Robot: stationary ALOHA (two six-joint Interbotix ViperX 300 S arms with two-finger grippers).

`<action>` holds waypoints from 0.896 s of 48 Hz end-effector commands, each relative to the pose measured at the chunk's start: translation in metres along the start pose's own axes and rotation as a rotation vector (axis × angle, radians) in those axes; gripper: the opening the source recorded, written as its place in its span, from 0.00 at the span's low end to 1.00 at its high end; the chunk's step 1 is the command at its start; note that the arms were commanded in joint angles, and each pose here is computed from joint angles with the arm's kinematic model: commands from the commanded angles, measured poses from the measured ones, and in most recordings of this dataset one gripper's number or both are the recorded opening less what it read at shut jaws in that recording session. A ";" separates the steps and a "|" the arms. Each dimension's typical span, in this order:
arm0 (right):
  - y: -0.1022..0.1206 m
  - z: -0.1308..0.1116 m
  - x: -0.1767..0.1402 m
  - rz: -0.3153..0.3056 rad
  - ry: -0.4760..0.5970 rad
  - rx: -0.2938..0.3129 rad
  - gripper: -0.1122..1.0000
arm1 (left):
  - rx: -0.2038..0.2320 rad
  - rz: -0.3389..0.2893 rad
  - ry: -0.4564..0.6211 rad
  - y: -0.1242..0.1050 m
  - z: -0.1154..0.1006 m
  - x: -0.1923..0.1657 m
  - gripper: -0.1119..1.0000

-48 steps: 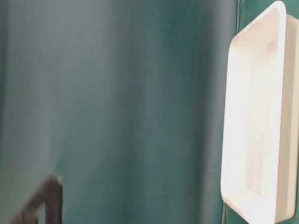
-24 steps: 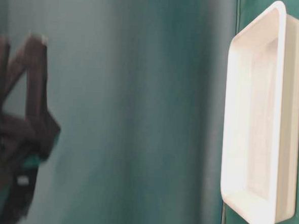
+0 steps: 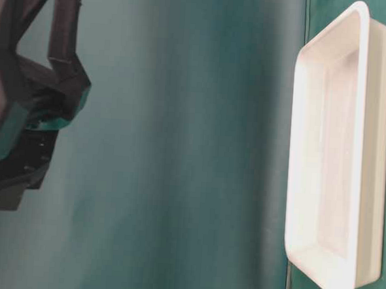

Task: Pick up the tape from a random location and place it into the white case.
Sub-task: 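Reach the left gripper across the table toward the white tape roll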

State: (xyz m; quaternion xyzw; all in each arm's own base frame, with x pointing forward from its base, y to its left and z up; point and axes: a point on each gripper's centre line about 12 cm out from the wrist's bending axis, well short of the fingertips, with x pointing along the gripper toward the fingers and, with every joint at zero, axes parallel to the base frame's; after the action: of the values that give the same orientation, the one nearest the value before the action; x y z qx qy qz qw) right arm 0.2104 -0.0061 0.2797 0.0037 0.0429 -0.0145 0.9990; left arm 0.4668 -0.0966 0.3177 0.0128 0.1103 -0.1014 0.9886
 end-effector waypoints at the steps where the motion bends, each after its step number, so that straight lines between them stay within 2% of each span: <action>1: 0.000 0.012 0.002 -0.001 -0.029 0.000 0.93 | 0.000 0.002 -0.046 0.001 0.019 -0.004 0.98; 10: 0.000 0.013 0.002 -0.001 -0.029 -0.001 0.93 | -0.011 0.002 0.005 0.001 0.020 0.004 0.98; 21: 0.000 0.013 0.002 -0.001 -0.026 0.000 0.93 | -0.038 0.006 0.216 0.002 0.020 0.027 0.98; 32: 0.000 0.013 0.002 -0.001 -0.023 -0.001 0.93 | -0.042 0.011 0.411 0.002 0.024 0.044 0.98; 43: 0.000 0.013 0.002 -0.001 -0.023 0.000 0.93 | -0.055 0.025 0.521 0.004 0.021 0.055 0.98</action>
State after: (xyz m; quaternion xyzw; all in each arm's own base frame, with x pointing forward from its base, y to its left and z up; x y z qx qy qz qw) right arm 0.2112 -0.0061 0.2811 0.0038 0.0460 -0.0145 0.9988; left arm 0.5235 -0.1064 0.3049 0.0132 0.3788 -0.0816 0.9218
